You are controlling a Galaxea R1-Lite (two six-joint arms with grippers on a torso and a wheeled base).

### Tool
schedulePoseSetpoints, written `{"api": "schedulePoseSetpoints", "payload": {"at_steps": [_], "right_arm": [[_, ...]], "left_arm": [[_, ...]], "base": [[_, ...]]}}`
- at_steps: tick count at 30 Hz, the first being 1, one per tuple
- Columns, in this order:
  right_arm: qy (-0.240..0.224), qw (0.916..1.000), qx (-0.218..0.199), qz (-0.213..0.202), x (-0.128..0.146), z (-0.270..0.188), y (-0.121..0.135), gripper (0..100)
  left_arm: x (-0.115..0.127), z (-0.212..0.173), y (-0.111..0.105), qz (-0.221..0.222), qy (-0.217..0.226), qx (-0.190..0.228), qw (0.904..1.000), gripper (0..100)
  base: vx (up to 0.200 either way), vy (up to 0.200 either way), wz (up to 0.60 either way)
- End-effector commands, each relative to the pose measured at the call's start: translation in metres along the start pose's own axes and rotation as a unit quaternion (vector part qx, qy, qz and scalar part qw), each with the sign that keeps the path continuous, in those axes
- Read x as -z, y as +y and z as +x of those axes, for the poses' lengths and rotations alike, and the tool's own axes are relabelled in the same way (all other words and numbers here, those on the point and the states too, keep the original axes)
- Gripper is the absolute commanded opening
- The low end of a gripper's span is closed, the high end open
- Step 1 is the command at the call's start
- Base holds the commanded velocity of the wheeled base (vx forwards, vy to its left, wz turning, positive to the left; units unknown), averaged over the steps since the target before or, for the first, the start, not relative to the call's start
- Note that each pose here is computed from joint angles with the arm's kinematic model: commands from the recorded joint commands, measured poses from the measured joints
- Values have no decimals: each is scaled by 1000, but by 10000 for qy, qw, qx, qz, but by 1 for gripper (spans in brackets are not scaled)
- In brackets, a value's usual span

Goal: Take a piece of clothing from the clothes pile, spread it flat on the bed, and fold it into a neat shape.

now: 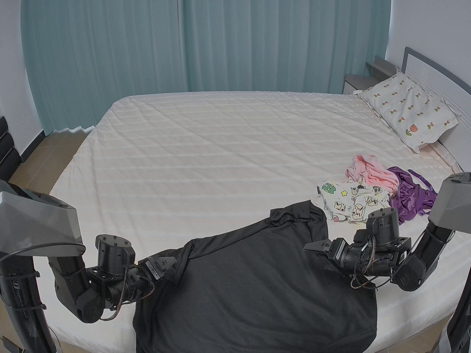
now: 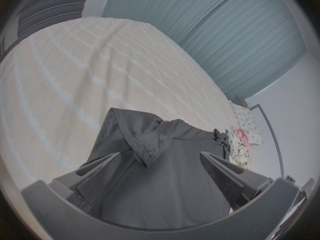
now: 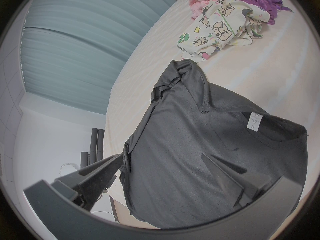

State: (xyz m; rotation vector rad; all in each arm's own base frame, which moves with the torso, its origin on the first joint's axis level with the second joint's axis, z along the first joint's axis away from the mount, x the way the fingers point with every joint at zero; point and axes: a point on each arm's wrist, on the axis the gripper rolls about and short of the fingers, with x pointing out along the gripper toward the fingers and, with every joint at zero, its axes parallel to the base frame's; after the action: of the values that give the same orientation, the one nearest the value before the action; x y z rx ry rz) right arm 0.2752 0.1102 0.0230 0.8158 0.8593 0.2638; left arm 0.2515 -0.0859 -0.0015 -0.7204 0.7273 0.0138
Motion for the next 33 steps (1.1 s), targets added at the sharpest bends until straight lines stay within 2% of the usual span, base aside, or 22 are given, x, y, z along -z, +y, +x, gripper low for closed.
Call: {"api": "schedulePoseSetpoints", "payload": {"at_steps": [1, 2, 7, 16, 17, 18, 21, 25, 30, 31, 32, 33], "right_arm": [[18, 10000, 13, 5, 1, 1, -1, 100], [18, 10000, 13, 5, 0, 1, -1, 100], [7, 10000, 20, 2, 0, 2, -1, 100], [12, 10000, 60, 20, 0, 3, -4, 100], [21, 10000, 72, 24, 0, 3, -4, 100], [17, 10000, 66, 22, 0, 3, -4, 100], [26, 10000, 78, 26, 1, 3, -4, 100], [25, 10000, 86, 32, 1, 3, -5, 100], [24, 9999, 95, 39, 1, 2, -5, 100], [33, 9999, 107, 43, 1, 1, -6, 100], [38, 9999, 113, 44, 2, 2, -6, 100], [38, 9999, 113, 44, 2, 2, -6, 100]], "left_arm": [[13, 13, 0, 116, 150, -109, 9998, 100], [20, 26, 1, 209, 70, -256, 9994, 100], [27, 41, 3, 329, -118, -527, 9980, 100], [24, 51, -3, 373, -208, -426, 9982, 100], [25, 58, 0, 529, -205, -497, 9972, 100], [25, 59, 2, 560, -208, -533, 9968, 0], [23, 62, 3, 564, -371, -637, 9957, 0], [9, 66, 6, 436, -742, -796, 9931, 0], [-12, 66, 4, 251, -1063, -712, 9915, 0], [-28, 67, 0, 147, -1315, -610, 9893, 0], [-29, 67, -1, 148, -1329, -604, 9892, 0], [-42, 68, -4, 116, -1519, -522, 9870, 0]], "base": [[0, 0, 0], [0, 0, 0], [0, 0, 0], [0, 0, 0], [0, 0, 0], [0, 0, 0], [0, 0, 0], [0, 0, 0], [0, 0, 0], [0, 0, 0], [0, 0, 0], [0, 0, 0]]}}
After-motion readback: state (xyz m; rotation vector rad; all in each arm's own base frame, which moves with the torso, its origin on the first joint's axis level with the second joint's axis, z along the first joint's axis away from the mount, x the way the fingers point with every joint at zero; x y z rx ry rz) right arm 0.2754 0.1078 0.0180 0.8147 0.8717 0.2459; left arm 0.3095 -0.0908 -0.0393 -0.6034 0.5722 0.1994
